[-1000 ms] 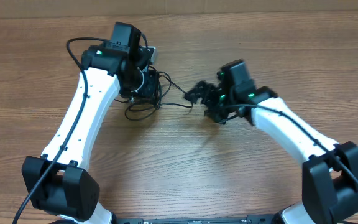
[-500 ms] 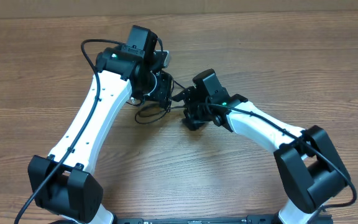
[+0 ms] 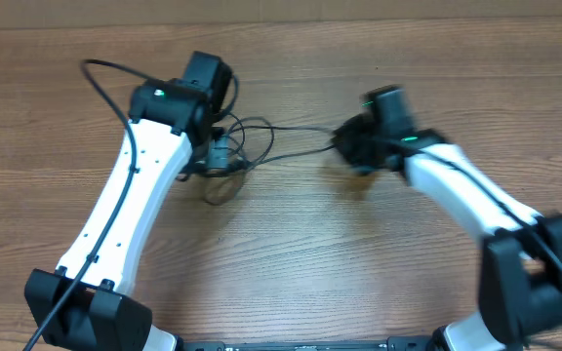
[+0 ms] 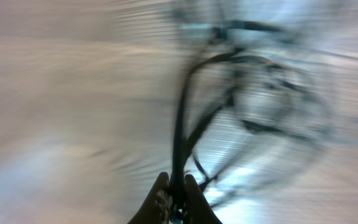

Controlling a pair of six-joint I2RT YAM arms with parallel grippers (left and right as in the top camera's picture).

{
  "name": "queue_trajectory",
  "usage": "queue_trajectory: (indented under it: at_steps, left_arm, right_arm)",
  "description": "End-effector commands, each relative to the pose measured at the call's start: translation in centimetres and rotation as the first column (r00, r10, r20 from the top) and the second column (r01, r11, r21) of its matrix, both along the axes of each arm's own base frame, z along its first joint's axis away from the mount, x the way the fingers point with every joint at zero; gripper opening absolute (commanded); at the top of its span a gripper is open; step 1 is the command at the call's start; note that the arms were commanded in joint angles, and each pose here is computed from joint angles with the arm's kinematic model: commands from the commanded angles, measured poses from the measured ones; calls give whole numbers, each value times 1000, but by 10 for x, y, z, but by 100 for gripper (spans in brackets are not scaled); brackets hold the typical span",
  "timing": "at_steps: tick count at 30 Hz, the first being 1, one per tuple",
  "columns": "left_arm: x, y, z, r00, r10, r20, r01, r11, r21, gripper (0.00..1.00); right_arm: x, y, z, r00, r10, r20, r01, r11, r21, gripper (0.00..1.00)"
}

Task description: Untangle cables

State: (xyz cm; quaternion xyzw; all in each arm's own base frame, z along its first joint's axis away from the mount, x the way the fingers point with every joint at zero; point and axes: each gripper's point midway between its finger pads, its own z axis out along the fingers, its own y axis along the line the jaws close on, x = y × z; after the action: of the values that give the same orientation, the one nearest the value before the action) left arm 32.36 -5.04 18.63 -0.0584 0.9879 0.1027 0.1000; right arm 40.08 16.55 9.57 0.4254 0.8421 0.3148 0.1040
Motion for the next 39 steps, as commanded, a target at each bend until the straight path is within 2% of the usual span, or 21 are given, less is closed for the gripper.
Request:
queue_trajectory:
  at_steps: [1,5,8,10,12,13,14,16,17,18,19,20,21,23,24,26,28,31,34,36,39]
  left_arm:
    - [0,84,37,939,272,210,-325,901,287,4]
    - [-3,114,33,865,442,237,-489,847,209,4]
    - [3,121,25,830,513,220,-543,834,103,4]
    - [10,113,18,837,517,177,-525,851,-2,5]
    - [27,78,12,926,363,106,-340,921,-192,6]
    - [36,48,13,973,210,101,-167,930,-327,6]
    - [41,19,19,990,65,126,-2,896,-444,5]
    - [35,-50,45,924,-257,281,381,669,-638,6]
    - [24,-82,64,832,-383,401,551,488,-677,12]
    - [12,-102,78,743,-447,498,657,344,-671,20]
    - [3,-118,87,657,-490,573,733,233,-640,38]
    - [0,-125,87,609,-522,597,768,202,-607,56]
    - [1,-128,82,593,-551,587,783,223,-581,100]
    - [13,-121,63,666,-566,485,735,387,-558,100]
    - [24,-109,51,754,-517,405,653,527,-544,100]
    - [44,-76,33,911,-310,274,408,784,-468,100]
    - [52,-44,25,975,-66,212,147,909,-389,100]
    - [53,-42,24,979,93,183,-5,901,-434,100]
    - [50,-49,24,983,85,165,3,882,-471,100]
    - [51,-49,22,983,87,160,-2,884,-467,100]
    - [50,-48,18,981,145,126,-67,873,-482,90]
  right_arm:
    - [16,-62,59,980,-2,197,23,994,-104,4]
    - [4,-128,73,977,-77,198,110,980,-164,4]
    - [-8,-167,71,977,-129,172,165,962,-216,4]
    - [-14,-181,69,979,-128,161,164,958,-235,4]
    - [-19,-181,66,985,-95,144,127,964,-233,4]
    - [-21,-180,65,987,-75,140,108,964,-244,4]
    - [-22,-180,64,989,-48,142,84,962,-260,4]
    - [-23,-177,63,989,2,146,40,957,-287,4]
    - [-24,-176,63,990,9,143,33,957,-290,4]
    - [-25,-176,62,990,9,138,31,957,-289,4]
    - [-26,-175,61,991,11,134,28,957,-287,5]
    - [-26,-173,61,991,15,133,24,957,-288,6]
    - [-27,-172,61,992,19,128,19,958,-287,7]
    - [-30,-167,59,992,40,117,-4,957,-290,13]
    - [-31,-164,58,991,69,117,-31,953,-303,17]
    - [-32,-159,57,984,131,118,-85,940,-329,24]
    - [-36,-151,55,977,182,108,-135,929,-345,32]
    - [-42,-136,51,971,224,81,-184,923,-339,40]
    - [-46,-110,49,953,294,76,-253,907,-338,45]
    - [-47,-90,48,927,364,91,-312,883,-351,54]
    - [-45,-60,46,867,483,126,-405,828,-388,64]
